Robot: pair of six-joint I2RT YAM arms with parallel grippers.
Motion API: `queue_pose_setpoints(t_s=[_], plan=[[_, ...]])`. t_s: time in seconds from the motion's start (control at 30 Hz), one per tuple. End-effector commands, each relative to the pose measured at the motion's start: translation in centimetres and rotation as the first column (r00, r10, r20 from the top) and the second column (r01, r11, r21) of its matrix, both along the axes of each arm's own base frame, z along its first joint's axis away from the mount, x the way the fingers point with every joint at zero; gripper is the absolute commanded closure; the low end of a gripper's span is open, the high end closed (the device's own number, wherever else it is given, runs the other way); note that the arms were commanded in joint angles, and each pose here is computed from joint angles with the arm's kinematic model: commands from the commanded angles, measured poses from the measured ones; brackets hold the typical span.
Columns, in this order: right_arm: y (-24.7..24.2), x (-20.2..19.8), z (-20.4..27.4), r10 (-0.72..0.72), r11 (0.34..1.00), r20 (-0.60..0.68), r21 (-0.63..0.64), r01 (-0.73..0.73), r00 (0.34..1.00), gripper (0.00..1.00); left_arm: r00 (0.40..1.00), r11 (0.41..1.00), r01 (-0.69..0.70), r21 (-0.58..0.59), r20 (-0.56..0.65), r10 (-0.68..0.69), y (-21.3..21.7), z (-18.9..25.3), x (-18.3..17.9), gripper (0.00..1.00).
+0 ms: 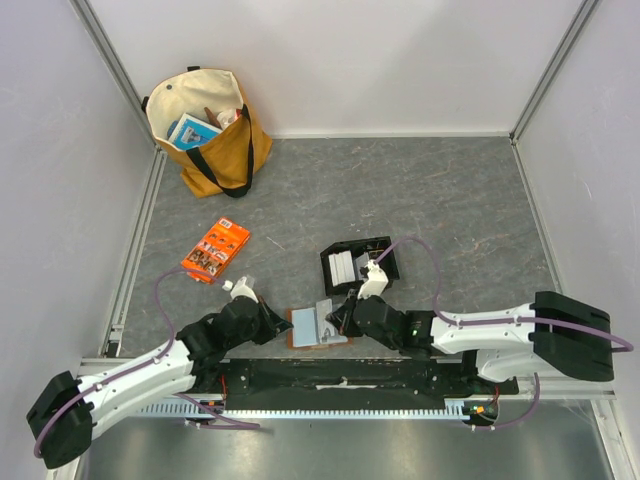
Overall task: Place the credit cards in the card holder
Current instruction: Insert the credit card into the card slot.
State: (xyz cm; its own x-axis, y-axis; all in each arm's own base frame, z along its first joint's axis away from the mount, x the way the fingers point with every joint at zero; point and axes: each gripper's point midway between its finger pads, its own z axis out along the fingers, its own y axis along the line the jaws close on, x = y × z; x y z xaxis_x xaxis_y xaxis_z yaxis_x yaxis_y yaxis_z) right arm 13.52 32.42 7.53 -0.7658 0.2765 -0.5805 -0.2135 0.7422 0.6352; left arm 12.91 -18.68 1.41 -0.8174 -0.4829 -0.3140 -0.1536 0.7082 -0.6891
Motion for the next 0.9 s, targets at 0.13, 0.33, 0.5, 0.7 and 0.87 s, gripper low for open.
queue_pose_setpoints(t_s=[0.13,0.33,0.5,0.7,0.87], plan=[[1.3,-0.3,-0.5,0.013,0.992,-0.073,0.127,-0.003,0.997,1.0,0.998,0.997,-0.049,0.052,-0.025,0.051,1.5,-1.2,-0.2,0.98],[0.4,0.1,-1.0,-0.005,0.99,-0.09,0.137,0.017,0.996,1.0,0.999,0.998,-0.05,0.03,-0.001,0.05,1.4,-0.7,0.0,0.98],[1.0,-0.3,-1.4,0.021,0.986,-0.111,0.164,-0.002,0.994,1.0,0.999,0.999,-0.041,0.017,0.02,0.041,1.1,-0.3,0.1,0.98],[1.7,-0.8,-1.9,0.049,0.983,-0.142,0.18,-0.023,0.989,1.0,0.999,0.999,-0.037,0.008,0.025,0.037,1.0,-0.1,0.2,0.97],[1.6,-0.7,-2.3,0.042,0.986,-0.152,0.168,-0.016,0.987,1.0,0.999,0.999,-0.035,0.005,0.03,0.035,0.9,0.0,0.2,0.94]])
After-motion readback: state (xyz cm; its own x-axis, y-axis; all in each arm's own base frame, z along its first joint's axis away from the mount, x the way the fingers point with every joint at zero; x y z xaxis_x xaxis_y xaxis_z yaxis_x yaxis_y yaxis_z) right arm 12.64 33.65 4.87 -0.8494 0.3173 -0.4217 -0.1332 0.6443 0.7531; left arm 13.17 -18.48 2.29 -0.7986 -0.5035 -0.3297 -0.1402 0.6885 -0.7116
